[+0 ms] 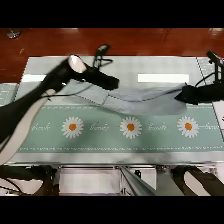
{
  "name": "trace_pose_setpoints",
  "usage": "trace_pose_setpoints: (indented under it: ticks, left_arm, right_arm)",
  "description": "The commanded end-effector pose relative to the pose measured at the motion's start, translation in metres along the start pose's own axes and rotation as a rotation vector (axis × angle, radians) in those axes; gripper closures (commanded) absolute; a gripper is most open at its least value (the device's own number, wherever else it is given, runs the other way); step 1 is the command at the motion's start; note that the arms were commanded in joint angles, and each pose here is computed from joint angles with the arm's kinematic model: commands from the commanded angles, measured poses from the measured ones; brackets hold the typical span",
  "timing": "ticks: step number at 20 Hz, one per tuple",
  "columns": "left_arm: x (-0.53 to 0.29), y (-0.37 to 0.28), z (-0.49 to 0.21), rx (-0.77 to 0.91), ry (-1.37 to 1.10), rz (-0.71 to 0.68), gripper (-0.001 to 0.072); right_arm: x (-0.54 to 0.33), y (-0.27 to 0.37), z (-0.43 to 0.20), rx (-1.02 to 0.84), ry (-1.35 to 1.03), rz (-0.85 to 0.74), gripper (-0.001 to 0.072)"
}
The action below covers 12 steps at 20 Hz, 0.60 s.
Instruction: Fold the shirts.
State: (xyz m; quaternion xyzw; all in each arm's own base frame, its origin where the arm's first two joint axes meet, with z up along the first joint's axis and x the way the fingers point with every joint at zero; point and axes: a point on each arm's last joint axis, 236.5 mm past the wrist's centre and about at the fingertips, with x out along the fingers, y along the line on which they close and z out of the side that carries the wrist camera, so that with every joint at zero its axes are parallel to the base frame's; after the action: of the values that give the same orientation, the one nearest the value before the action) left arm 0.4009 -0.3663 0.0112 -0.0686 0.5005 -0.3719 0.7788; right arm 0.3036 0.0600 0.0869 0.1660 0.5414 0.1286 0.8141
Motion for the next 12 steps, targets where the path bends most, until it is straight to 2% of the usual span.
trace_pose_setpoints:
  ticks: [1, 5, 7, 9, 12]
  left_arm:
    - [0.065, -0.056, -0.026, -0.003, 0.004, 0.026, 0.0687]
    - [0.119, -0.124, -0.095, -0.021, 0.194, -0.093, 0.0686]
    - [0.129, -0.15, -0.124, 0.028, 0.279, -0.14, 0.0686]
    - [0.126, -0.151, -0.131, 0.039, 0.317, -0.141, 0.0686]
    - [0.097, -0.105, -0.091, -0.018, 0.317, -0.106, 0.0686]
  right_arm:
    - [-0.022, 0.023, -0.021, -0.011, -0.081, 0.024, 0.0689]
    - [-0.021, 0.041, -0.022, -0.028, -0.087, 0.071, 0.0688]
    - [-0.021, 0.049, -0.018, -0.025, -0.104, 0.093, 0.0688]
    - [-0.021, 0.048, -0.018, -0.017, -0.103, 0.091, 0.0688]
    - [-0.021, 0.052, -0.019, 0.002, -0.098, 0.111, 0.0688]
